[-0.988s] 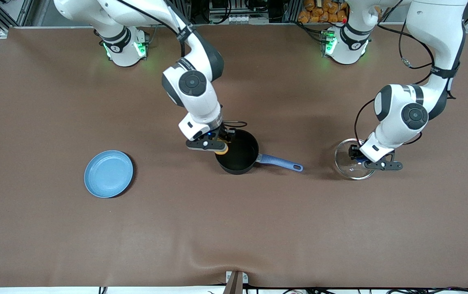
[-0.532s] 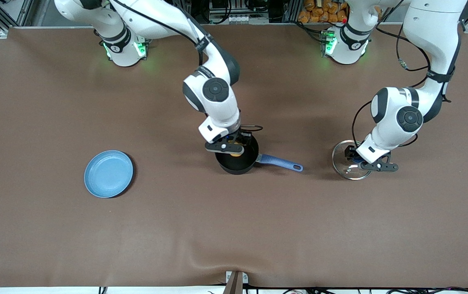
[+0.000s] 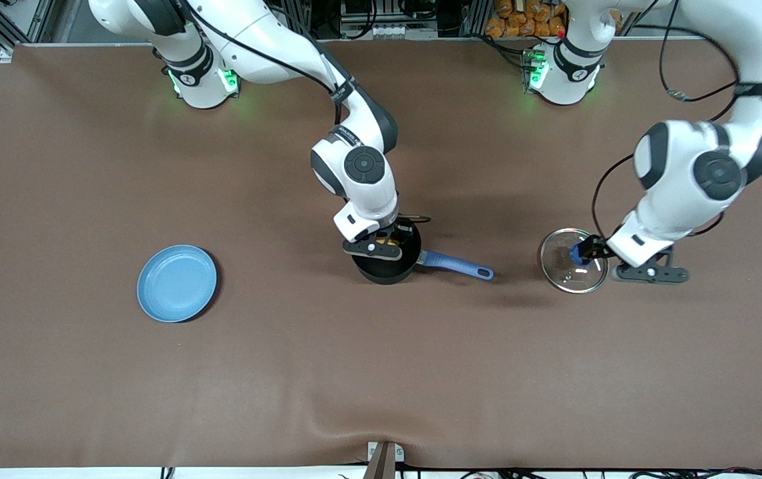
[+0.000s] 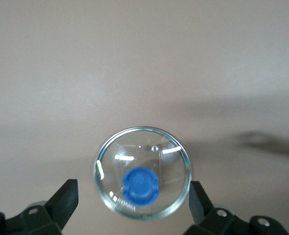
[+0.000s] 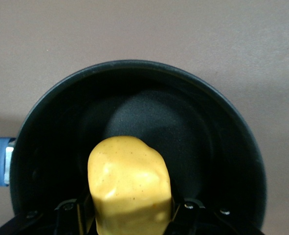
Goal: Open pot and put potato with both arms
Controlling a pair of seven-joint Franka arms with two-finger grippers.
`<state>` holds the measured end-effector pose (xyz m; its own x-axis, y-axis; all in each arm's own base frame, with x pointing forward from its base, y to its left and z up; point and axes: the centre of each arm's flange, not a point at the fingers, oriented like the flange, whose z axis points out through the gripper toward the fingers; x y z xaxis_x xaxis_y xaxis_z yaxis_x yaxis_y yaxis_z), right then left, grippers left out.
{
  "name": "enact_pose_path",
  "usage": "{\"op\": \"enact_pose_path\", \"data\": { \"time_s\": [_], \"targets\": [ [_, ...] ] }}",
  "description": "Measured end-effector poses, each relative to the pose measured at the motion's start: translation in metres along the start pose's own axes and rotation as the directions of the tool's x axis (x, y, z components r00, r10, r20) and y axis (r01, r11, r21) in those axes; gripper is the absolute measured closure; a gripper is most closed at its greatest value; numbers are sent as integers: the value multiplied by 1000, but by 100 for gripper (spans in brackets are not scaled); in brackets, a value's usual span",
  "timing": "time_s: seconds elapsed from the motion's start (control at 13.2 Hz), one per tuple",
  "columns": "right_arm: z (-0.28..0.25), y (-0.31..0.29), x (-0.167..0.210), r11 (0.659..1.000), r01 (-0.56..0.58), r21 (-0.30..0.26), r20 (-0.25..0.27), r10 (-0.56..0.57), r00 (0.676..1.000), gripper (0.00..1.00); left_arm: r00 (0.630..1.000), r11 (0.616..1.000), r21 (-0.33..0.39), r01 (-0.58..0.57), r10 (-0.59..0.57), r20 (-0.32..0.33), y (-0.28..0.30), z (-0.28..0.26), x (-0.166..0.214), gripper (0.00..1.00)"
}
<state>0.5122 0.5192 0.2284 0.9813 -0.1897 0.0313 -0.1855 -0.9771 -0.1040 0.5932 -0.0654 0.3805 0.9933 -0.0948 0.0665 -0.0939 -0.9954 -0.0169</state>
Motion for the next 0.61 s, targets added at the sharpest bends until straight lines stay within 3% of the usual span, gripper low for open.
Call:
{"op": "enact_pose_path", "data": {
  "time_s": [0.3,0.61],
  "targets": [
    [16,-3,3,1000,-3,-6,2,3,1000,39,1000,1000,1,-8,8,17,6,-102,22,0],
    [18,-4,3,1000,-6,-6,2,6,1000,39,1000,1000,2,28,-28,13,4,-166,29,0]
  ]
}}
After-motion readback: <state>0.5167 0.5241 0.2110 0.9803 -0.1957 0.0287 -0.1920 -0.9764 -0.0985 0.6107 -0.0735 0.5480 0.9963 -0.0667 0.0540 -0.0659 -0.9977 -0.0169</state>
